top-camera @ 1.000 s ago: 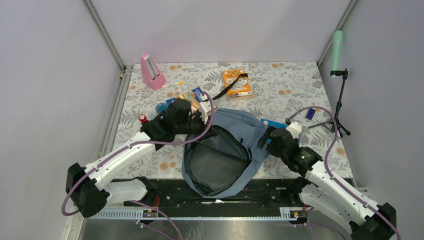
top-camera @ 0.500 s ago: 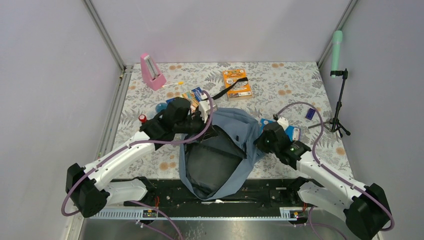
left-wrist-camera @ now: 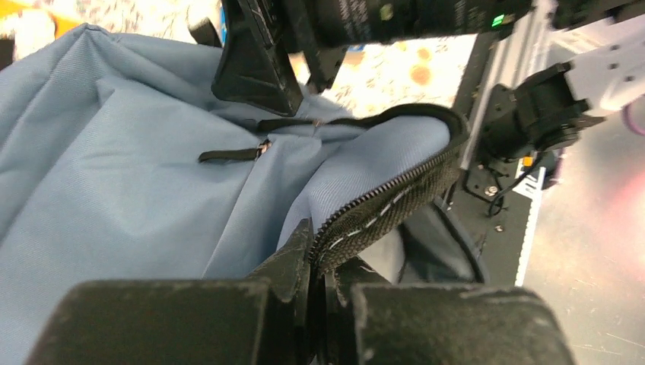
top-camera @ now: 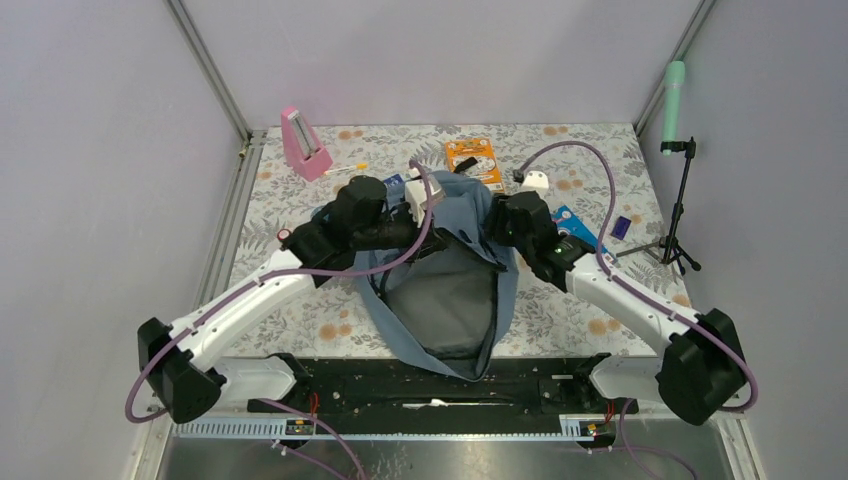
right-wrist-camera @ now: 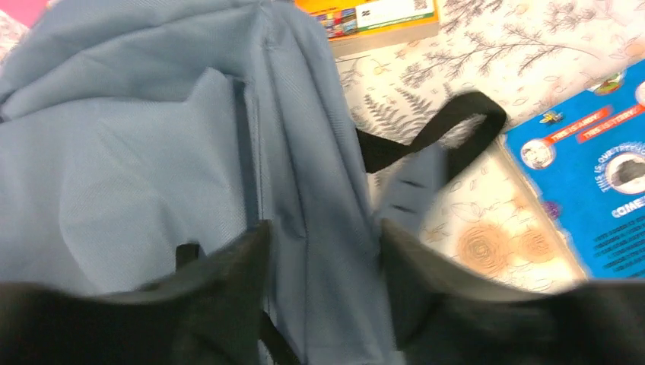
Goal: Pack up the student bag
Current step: Adjust the student bag at the center of the board, then pick up the book from the center of the board.
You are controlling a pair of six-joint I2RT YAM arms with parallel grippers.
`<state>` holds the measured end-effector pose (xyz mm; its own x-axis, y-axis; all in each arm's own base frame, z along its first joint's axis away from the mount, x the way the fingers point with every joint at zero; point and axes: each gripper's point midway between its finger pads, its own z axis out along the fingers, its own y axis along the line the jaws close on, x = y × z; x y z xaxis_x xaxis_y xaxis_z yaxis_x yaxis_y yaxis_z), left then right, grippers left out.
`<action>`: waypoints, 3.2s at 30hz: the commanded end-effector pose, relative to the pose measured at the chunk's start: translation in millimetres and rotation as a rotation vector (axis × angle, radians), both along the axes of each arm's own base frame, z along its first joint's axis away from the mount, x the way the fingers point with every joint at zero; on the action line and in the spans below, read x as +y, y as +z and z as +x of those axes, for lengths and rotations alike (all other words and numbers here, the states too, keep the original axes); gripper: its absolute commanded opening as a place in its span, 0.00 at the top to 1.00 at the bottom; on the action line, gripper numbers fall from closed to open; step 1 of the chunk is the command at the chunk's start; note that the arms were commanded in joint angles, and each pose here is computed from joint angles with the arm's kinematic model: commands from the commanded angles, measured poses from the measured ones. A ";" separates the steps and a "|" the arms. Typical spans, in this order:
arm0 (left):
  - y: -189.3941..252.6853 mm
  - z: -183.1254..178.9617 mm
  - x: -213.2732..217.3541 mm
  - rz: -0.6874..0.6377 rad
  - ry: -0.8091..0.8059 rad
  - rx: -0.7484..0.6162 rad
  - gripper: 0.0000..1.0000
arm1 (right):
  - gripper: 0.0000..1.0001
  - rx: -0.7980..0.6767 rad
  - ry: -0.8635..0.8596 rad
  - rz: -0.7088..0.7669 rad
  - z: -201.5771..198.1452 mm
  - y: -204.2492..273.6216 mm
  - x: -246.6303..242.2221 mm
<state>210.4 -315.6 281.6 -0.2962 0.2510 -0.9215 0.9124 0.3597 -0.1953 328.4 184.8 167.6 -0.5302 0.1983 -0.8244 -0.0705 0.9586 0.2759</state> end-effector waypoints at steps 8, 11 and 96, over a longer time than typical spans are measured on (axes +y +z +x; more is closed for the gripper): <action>-20.9 53.1 13.2 0.048 0.172 0.096 1.00 | 0.00 0.081 -0.239 -0.184 2.6 15.1 -100.3; -25.0 57.8 20.9 0.057 0.198 0.123 1.00 | 0.00 0.225 -0.341 -0.198 -18.0 -10.6 -138.8; 30.8 86.6 22.0 -0.198 0.387 0.147 0.13 | 1.00 0.462 0.203 -0.022 -68.7 -56.4 -59.1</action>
